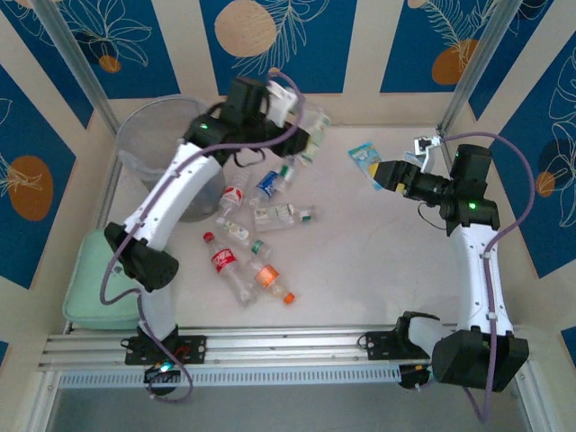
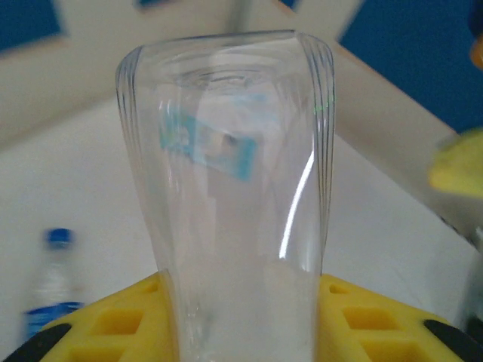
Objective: Put the plastic bottles in the bin
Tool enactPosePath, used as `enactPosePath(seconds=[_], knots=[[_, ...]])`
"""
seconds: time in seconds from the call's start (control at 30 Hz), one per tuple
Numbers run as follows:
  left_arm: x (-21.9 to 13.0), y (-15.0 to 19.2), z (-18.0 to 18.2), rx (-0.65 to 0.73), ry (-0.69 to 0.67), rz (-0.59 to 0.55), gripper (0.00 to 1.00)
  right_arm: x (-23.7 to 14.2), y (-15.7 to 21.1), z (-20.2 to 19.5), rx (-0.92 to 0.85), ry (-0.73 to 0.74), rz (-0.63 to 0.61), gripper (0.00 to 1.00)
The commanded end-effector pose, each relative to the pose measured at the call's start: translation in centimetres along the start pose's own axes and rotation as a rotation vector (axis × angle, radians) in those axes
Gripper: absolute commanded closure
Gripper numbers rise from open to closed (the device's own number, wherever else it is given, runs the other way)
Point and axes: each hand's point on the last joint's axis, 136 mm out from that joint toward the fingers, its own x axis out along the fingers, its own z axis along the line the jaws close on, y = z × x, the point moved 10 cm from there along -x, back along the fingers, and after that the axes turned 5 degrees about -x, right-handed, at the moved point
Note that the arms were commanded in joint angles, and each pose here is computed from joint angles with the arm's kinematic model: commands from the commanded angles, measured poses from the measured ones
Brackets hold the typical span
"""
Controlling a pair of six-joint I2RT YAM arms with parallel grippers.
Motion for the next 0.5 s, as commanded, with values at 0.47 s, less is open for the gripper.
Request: enactPosePath(seconds=[0.47], knots=[[-15.9, -3.1, 16.6, -0.18, -0.721, -0.346, 1.0, 2.1, 0.2, -0.9, 0.045, 0.029, 0.044, 0.1]])
